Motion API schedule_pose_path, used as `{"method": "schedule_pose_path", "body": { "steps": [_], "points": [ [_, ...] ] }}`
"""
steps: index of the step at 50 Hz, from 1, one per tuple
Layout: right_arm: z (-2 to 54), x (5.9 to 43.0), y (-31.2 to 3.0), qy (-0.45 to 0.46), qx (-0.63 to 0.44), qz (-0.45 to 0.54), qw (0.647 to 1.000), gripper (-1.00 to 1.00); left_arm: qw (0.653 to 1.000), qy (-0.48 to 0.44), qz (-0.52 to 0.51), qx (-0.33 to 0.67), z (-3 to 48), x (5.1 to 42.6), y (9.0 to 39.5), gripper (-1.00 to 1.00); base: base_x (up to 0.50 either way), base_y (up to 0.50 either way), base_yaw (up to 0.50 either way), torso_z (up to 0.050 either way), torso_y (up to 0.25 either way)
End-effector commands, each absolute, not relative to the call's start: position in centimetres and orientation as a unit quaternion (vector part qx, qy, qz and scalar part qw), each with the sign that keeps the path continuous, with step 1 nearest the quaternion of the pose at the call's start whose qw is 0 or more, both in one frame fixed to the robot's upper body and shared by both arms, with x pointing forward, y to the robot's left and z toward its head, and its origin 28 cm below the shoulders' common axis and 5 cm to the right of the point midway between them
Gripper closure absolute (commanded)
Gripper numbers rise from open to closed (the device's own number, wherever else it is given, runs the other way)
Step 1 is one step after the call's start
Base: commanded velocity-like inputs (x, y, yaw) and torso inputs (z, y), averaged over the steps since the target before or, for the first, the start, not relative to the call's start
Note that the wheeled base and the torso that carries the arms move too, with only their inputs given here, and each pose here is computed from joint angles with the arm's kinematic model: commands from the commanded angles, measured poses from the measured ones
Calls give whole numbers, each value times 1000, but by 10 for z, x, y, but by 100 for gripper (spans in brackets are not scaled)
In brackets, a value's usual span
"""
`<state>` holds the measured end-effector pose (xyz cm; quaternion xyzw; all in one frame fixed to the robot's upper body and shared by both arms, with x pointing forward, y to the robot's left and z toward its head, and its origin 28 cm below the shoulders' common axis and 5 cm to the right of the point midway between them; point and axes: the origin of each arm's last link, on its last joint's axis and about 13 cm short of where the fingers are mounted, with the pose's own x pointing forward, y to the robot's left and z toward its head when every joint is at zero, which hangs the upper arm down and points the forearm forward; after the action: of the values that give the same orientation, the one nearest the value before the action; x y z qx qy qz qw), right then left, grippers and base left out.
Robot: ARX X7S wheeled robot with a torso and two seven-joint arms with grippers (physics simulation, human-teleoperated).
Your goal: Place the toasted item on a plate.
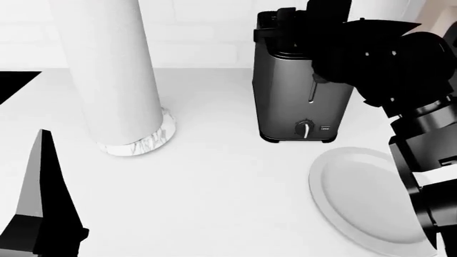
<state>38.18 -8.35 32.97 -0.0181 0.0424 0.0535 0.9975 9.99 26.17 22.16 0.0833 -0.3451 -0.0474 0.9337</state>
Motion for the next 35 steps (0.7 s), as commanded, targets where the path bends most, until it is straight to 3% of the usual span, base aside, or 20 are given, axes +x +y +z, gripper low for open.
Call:
{"method": "schedule_pose_path", "body": {
  "steps": [1,35],
  "points": [
    [314,384,-87,75,-27,42,996,100,934,-345,-48,84,221,100,262,-100,0,0,0,0,0],
    [358,373,-86,-16,-37,47,998,100,936,-341,-46,82,219,99,260,-100,0,0,0,0,0]
  ]
}}
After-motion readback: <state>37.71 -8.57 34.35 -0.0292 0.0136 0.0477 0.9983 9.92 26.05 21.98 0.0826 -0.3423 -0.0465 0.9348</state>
